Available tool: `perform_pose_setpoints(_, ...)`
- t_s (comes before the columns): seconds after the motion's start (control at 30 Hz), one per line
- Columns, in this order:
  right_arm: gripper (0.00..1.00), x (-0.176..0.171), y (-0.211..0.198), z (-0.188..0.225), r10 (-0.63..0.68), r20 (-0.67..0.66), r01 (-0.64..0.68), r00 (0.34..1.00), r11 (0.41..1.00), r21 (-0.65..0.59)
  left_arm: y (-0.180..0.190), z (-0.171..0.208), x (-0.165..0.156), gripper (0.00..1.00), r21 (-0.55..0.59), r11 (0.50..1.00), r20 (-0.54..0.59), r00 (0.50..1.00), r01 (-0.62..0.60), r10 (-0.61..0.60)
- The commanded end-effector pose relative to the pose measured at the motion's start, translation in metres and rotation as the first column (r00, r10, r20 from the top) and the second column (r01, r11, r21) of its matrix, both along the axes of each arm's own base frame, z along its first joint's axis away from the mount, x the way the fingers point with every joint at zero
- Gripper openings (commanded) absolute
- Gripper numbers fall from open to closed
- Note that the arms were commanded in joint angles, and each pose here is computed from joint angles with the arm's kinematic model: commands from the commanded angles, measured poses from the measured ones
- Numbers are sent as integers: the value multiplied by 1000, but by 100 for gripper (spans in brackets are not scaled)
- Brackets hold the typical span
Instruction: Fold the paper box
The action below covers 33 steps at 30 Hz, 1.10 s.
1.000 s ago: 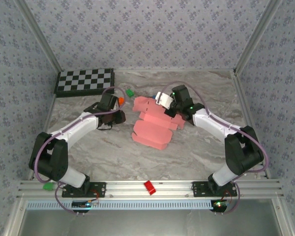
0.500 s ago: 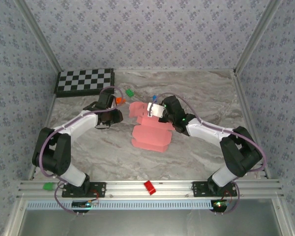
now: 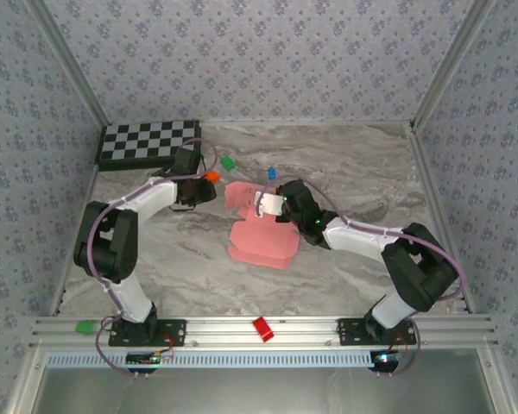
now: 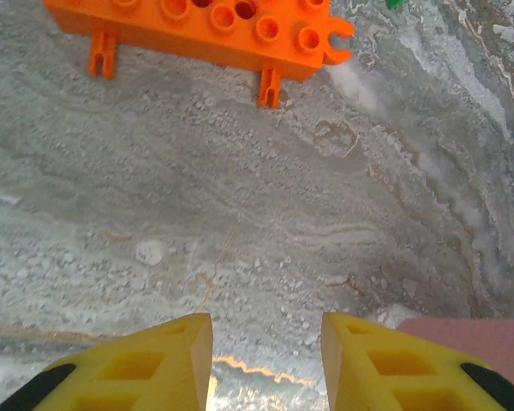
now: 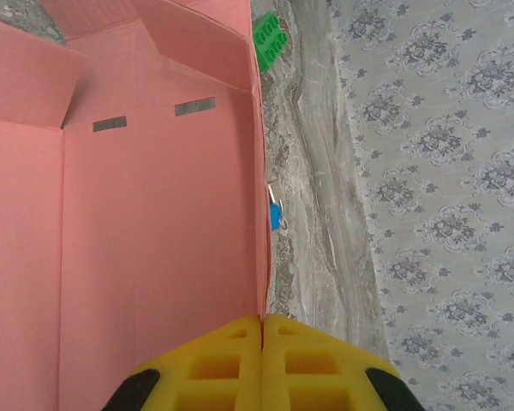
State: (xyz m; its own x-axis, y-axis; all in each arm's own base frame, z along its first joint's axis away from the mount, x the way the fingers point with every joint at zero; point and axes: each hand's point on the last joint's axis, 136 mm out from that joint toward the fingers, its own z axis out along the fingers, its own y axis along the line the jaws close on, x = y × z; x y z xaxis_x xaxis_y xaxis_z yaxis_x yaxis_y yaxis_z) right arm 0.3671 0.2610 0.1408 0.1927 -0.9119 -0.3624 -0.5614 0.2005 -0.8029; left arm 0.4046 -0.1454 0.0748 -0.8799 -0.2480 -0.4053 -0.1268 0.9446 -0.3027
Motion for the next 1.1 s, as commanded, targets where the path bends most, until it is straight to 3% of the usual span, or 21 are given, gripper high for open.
perform_pose_setpoints(0.0,0,0,0,1,-6,33,6,999,1000,-15,-6,2,12,39,-7,1000,2,1000,28,-28)
perform_pose_setpoints(0.4,0,-9,4,-9,5,37,-3,999,999,-44,-24,-9,27,42,-62,995,-23,996,80,-82)
perform_pose_setpoints(1.07,0,-8,8,-17,-12,78,19,997,996,-91,-46,1,2,39,-224,948,-1,972,227,-233)
